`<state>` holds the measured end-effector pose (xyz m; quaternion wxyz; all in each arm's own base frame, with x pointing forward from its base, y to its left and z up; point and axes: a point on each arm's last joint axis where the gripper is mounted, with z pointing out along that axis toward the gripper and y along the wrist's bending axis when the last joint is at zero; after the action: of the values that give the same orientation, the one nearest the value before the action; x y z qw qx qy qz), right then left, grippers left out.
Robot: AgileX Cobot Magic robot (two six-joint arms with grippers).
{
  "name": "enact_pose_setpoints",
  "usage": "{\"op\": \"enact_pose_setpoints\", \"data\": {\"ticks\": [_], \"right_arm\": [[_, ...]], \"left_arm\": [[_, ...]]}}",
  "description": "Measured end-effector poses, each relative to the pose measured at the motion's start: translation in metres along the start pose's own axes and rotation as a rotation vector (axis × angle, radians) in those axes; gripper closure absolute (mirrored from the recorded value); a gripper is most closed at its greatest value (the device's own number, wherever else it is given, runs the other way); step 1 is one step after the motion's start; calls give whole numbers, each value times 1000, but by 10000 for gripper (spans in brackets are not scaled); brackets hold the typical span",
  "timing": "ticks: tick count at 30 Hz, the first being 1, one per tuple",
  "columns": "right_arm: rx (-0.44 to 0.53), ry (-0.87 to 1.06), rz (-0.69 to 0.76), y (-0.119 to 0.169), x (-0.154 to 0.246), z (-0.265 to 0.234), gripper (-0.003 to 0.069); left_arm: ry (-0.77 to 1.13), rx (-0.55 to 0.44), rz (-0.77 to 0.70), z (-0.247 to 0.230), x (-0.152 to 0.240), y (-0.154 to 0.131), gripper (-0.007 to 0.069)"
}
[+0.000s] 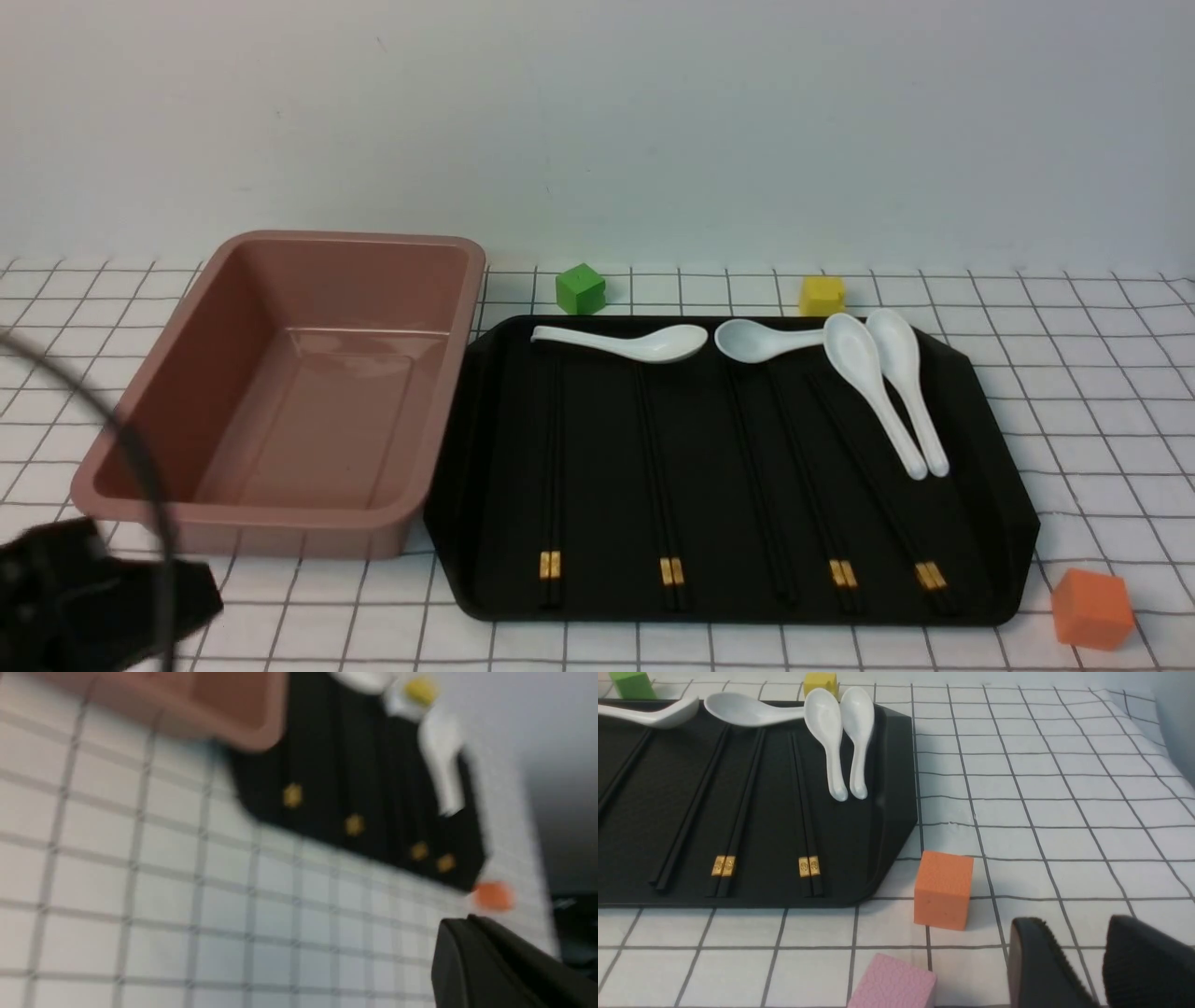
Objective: On white black tablecloth take chopsticks from black tray and put them in box.
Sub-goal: 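Reach over to the black tray and grasp a pair of chopsticks with the left gripper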
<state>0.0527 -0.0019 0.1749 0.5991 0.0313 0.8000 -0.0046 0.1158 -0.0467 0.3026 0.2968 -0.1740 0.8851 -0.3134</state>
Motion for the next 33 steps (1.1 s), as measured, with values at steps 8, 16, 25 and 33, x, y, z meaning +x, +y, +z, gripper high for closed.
{"op": "enact_pose_setpoints", "data": {"ticks": [8,16,25,33], "right_arm": [[0,0,0,0,0,0,419],[0,0,0,0,0,0,419],[0,0,0,0,0,0,419],[0,0,0,0,0,0,419]], "left_arm": [[471,-288,108,90,-54,-18,638],[591,-396,240,182,-32,-77,619],[570,-530,348,273,-27,-112,399],[491,-581,409,315,-36,-109,273]]}}
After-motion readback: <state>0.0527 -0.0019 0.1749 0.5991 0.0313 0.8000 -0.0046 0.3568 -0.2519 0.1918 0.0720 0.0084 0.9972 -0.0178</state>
